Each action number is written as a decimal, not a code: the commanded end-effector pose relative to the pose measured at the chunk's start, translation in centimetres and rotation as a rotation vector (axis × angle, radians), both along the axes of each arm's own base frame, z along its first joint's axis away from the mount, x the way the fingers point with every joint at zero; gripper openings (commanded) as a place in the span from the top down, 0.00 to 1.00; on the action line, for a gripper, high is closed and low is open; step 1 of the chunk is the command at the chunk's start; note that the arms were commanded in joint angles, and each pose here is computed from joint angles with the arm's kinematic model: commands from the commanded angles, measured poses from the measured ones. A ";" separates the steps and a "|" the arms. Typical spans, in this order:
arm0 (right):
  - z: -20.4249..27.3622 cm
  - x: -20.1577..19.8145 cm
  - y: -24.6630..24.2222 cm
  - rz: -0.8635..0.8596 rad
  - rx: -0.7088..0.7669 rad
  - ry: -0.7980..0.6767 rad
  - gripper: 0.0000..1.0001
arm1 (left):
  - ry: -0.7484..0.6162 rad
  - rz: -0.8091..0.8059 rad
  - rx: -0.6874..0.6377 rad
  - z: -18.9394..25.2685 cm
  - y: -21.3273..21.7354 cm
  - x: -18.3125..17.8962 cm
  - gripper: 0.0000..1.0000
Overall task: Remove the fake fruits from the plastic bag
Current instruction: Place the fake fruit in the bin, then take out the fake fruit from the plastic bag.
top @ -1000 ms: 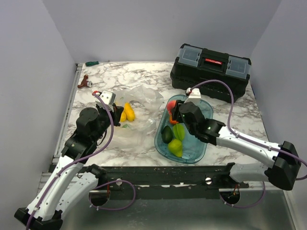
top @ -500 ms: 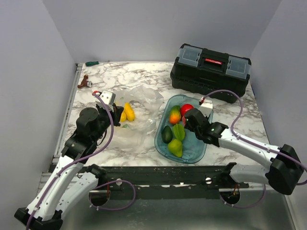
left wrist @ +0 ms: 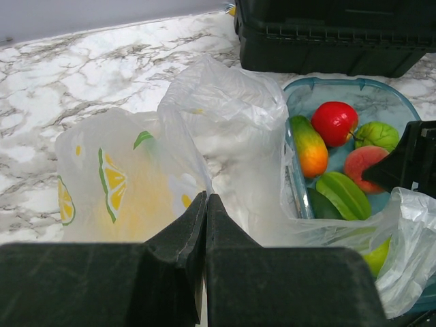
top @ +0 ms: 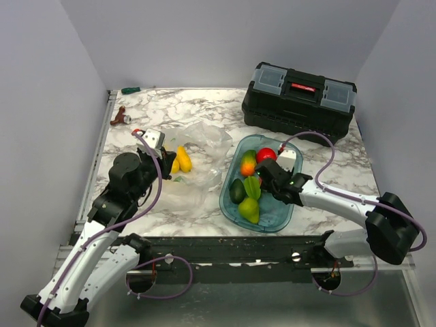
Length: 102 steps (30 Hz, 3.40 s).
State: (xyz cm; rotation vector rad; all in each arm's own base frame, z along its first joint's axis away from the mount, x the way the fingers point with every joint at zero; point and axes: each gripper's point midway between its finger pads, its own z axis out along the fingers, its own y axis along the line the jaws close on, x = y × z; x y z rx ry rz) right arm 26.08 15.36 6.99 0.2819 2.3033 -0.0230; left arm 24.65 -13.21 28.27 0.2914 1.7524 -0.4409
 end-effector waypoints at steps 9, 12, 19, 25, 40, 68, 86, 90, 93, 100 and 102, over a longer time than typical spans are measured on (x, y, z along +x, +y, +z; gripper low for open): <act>0.9 0.2 0.1 0.024 -0.009 0.004 0.32 | 0.017 -0.050 -0.002 -0.3 -0.8 -0.3 1.00; 1.8 0.3 0.1 0.038 -0.027 -0.003 0.26 | 0.023 -0.056 -0.001 -0.3 -1.0 -0.3 1.00; 7.2 2.2 2.3 0.138 0.033 -0.112 0.19 | 0.030 -0.057 0.002 -0.5 -1.1 -0.2 1.00; 13.0 3.9 11.3 0.413 0.323 -0.222 0.21 | 0.033 -0.056 0.008 -0.7 -1.0 -0.1 1.00; 7.4 -8.6 30.5 0.926 0.566 -0.216 0.50 | 0.033 -0.014 0.019 -0.7 -0.3 0.2 1.00; 9.6 -2.3 28.9 0.563 0.276 -0.436 0.50 | 0.008 -0.089 0.009 -2.9 0.1 -3.3 1.00; 5.3 5.7 32.1 0.462 0.286 -0.587 0.17 | 0.023 -0.154 -0.011 -2.8 -1.1 -3.7 1.00; 4.0 6.5 32.7 0.486 0.291 -0.568 0.17 | 0.028 -0.164 -0.014 -2.8 -1.4 -3.7 1.00; 3.1 6.6 33.3 0.511 0.298 -0.565 0.17 | 0.031 -0.180 -0.018 -2.8 -1.6 -3.8 1.00; -0.5 8.1 35.7 0.549 0.252 -0.520 0.17 | 0.050 -0.250 -0.029 -3.0 -2.9 -4.2 1.00; -1.2 8.6 36.1 0.539 0.237 -0.512 0.17 | 0.054 -0.256 -0.031 -3.0 -3.0 -4.2 1.00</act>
